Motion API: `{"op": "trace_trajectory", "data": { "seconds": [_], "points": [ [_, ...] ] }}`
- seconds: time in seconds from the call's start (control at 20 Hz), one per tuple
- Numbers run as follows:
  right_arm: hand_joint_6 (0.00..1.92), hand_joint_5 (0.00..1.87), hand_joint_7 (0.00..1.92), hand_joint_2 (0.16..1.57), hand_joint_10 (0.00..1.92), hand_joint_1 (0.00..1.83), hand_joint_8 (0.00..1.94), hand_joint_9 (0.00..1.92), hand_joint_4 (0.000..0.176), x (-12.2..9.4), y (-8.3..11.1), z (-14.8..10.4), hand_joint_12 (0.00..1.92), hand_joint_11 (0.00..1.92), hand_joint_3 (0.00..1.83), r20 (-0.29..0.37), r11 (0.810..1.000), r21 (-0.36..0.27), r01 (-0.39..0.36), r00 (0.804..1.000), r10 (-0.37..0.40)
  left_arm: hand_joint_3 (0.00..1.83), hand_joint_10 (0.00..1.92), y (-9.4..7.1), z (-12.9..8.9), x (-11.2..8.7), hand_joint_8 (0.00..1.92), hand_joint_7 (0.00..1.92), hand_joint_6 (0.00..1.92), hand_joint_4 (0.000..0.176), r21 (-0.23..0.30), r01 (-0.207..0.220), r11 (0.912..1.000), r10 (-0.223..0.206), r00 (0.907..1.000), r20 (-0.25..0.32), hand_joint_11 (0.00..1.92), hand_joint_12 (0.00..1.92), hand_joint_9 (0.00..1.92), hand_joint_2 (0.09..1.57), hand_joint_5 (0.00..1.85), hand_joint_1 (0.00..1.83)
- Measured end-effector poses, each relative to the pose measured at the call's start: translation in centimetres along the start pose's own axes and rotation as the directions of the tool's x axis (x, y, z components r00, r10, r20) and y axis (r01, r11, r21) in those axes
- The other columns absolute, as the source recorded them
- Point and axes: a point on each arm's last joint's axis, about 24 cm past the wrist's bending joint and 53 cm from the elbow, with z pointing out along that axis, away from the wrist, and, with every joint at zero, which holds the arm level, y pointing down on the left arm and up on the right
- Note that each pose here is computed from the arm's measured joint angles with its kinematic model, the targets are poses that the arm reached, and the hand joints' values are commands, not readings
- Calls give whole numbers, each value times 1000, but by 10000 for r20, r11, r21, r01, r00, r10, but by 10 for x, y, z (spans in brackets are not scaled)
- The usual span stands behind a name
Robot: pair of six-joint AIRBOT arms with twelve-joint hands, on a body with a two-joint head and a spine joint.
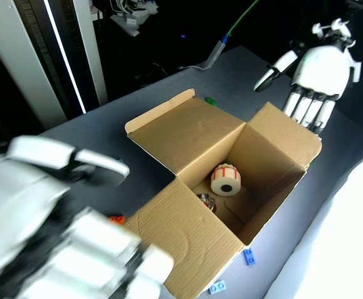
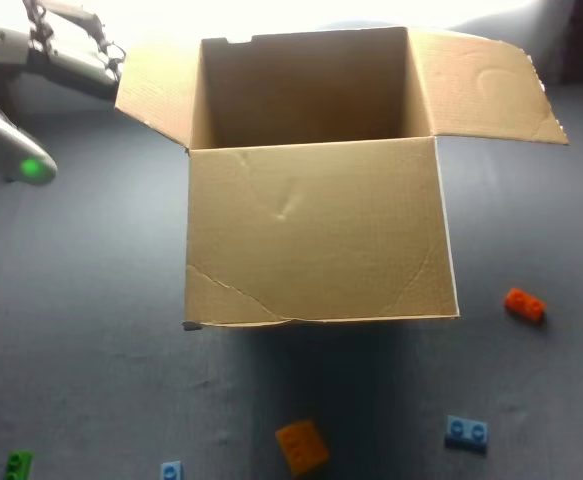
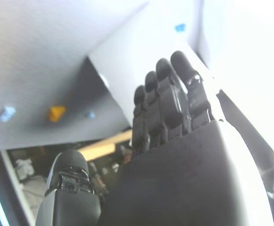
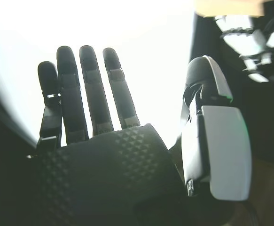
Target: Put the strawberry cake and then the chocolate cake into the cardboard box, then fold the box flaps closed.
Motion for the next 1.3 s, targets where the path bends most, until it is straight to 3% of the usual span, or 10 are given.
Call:
{"op": "trace_trajectory", "data": {
  "seconds": [0.2,0.3,0.5,0.75,0.85,0.95,1.05,1.3],
  "points": [
    [1,210,258,1154,1,33,0,267,0,15,-9,-8,819,0,0,-429,9985,219,494,9979,-484,4,0,-13,3,-23,0,251,0,0,305,-39,9995,24,9989,477,0,731,246,1152,204,0],
    [4,204,230,1154,2,57,0,210,0,24,-21,-13,679,0,0,-786,9959,490,756,9943,-716,6,0,-15,6,-25,0,226,0,0,290,-112,9995,98,9988,478,0,675,224,1161,172,0],
    [1,175,203,1151,3,23,0,155,0,28,-32,-18,514,0,0,-808,9942,746,774,9942,-713,3,0,-25,14,-29,0,196,0,0,419,-78,9991,56,9987,509,0,663,187,1166,133,0],
    [5,142,182,1154,6,0,4,163,0,40,-45,-24,531,0,0,-974,9902,919,1053,9906,-963,0,5,-45,27,-31,2,199,0,0,729,-241,9970,203,9984,520,0,690,196,1163,125,0],
    [3,142,200,1163,6,0,6,170,0,53,-52,-28,558,0,3,-1204,9867,933,1328,9853,-1212,0,5,-53,34,-31,2,201,0,0,858,-344,9957,302,9983,501,0,697,199,1163,119,0],
    [1,138,174,1192,1,0,2,148,0,68,-56,-31,466,0,10,-1442,9840,863,1559,9792,-1425,3,2,-59,38,-31,1,207,2,0,941,-404,9947,359,9981,493,0,685,200,1173,128,0],
    [11,169,197,1228,11,0,7,180,0,82,-60,-31,534,0,18,-1631,9824,758,1705,9741,-1565,3,1,-62,44,-27,0,204,0,0,941,-415,9947,379,9985,406,0,677,198,1174,120,0],
    [5,165,202,1267,3,0,3,177,0,110,-81,-28,488,0,17,-2021,9772,789,1969,9631,-1777,9,3,-75,60,-8,2,218,4,0,1130,-529,9922,536,9986,-25,0,684,212,1200,140,0]
  ]
}}
